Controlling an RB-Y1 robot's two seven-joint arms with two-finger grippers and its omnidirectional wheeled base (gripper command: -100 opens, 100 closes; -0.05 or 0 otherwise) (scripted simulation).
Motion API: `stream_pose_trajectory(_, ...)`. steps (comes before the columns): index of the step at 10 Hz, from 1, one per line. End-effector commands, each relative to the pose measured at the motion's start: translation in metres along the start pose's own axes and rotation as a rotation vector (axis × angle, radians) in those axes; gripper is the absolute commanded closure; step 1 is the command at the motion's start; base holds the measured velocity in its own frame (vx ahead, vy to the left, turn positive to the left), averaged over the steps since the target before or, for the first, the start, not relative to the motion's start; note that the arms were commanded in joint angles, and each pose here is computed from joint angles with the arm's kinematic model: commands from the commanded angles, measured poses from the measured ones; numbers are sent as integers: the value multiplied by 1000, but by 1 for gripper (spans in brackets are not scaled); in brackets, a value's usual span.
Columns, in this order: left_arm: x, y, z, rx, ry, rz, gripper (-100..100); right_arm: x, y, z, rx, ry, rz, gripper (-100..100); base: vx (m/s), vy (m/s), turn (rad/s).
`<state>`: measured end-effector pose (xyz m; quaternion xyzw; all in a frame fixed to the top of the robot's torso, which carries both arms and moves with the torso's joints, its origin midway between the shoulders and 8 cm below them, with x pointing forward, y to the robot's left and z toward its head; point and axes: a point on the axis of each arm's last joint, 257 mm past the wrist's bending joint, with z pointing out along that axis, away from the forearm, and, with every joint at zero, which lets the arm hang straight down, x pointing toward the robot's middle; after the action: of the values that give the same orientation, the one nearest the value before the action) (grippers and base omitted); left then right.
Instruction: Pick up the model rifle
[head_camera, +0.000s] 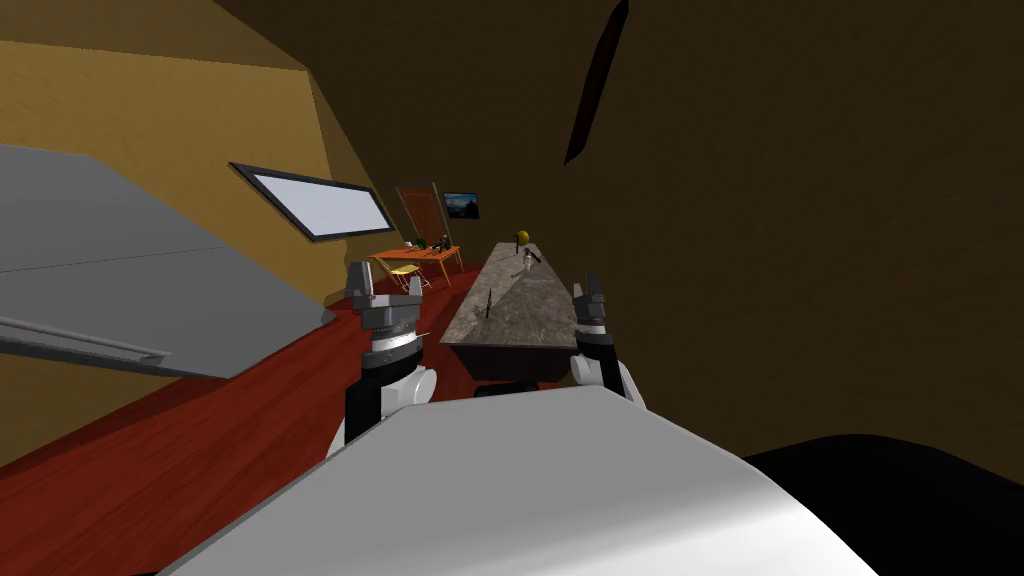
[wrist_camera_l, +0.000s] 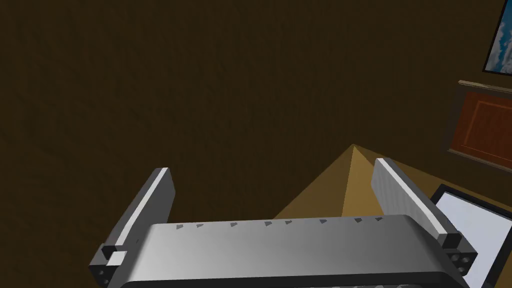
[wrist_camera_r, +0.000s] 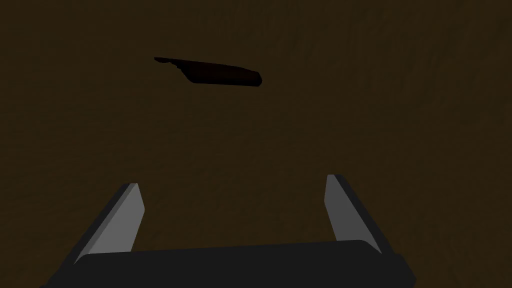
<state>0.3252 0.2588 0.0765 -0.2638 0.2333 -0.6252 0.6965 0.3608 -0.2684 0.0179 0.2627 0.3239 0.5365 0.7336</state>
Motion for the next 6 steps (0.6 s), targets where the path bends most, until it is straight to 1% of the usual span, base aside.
stream_pose_trajectory(1,4,3,-2,-10,31,20,-100,0,0,0,0,0,0,0,-45,-5,-103)
stream_pose_trajectory(3,13,12,-9,-35,97,64,-100,0,0,0,0,0,0,0,-93,-4,-194)
stream_pose_trajectory(5,21,26,-19,-72,173,120,-100,0,0,0,0,0,0,0,-87,2,-238)
stream_pose_trajectory(6,24,26,-20,-73,193,125,-100,0,0,0,0,0,0,0,-49,15,-82)
